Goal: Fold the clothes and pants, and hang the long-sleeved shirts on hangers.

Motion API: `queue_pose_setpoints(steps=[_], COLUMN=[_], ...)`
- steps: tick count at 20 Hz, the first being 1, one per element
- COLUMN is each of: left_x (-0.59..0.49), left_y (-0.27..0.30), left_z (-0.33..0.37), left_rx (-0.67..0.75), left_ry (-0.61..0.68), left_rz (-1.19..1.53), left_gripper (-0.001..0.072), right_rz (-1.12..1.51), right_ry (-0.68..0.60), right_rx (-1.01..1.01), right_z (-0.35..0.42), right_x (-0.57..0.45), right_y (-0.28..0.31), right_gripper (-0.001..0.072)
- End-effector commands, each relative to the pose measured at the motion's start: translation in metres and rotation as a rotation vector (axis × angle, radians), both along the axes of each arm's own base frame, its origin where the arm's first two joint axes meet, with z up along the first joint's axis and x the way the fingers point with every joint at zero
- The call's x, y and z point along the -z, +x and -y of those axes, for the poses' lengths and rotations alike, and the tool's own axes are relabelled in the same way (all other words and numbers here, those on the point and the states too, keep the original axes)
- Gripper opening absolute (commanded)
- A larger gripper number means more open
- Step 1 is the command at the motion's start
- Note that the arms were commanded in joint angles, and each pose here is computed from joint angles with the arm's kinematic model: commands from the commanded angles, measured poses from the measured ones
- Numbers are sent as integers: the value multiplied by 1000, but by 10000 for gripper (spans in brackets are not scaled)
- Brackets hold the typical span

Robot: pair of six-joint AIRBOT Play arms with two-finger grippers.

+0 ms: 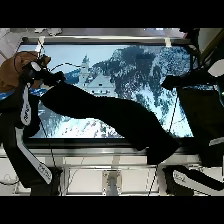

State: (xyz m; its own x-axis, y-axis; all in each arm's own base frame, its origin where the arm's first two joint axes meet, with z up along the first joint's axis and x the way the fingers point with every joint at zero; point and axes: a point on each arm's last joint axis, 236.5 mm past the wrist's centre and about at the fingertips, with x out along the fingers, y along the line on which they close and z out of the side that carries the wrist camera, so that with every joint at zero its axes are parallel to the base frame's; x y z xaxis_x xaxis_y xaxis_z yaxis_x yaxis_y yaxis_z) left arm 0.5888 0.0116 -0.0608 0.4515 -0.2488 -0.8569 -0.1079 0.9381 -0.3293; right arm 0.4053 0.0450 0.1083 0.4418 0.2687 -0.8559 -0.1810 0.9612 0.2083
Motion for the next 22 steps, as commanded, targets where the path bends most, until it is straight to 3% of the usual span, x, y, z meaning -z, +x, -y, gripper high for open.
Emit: queue_pose_setpoints(steps=[1,2,4,5,11,14,18,22], left_x=[-1,0,0,1,-17,-70,-144,-177], left_y=[-7,-9,-13,-15,-23,-36,-114,-190], left_z=[16,17,18,19,25,16,-11,-55], left_rx=[78,82,101,135,201,209,283,190], left_ry=[-38,-39,-37,-26,-24,-9,57,157], left_rz=[-10,-18,-29,-28,-19,24,-63,-150], left_gripper=[565,535,89,26,21,20,19,18], right_rz=[-42,-44,-56,-65,-97,-135,-315,-417], right_ry=[9,9,9,9,2,-61,-127,-121], right_rx=[-3,-4,-8,-11,-21,-31,-68,-80], right_z=[-2,-2,-2,-2,-2,11,23,23], right_x=[14,14,15,16,18,13,28,73], right_y=[1,1,-2,-4,-12,-27,-73,-94], right_gripper=[556,556,556,556,554,554,554,554])
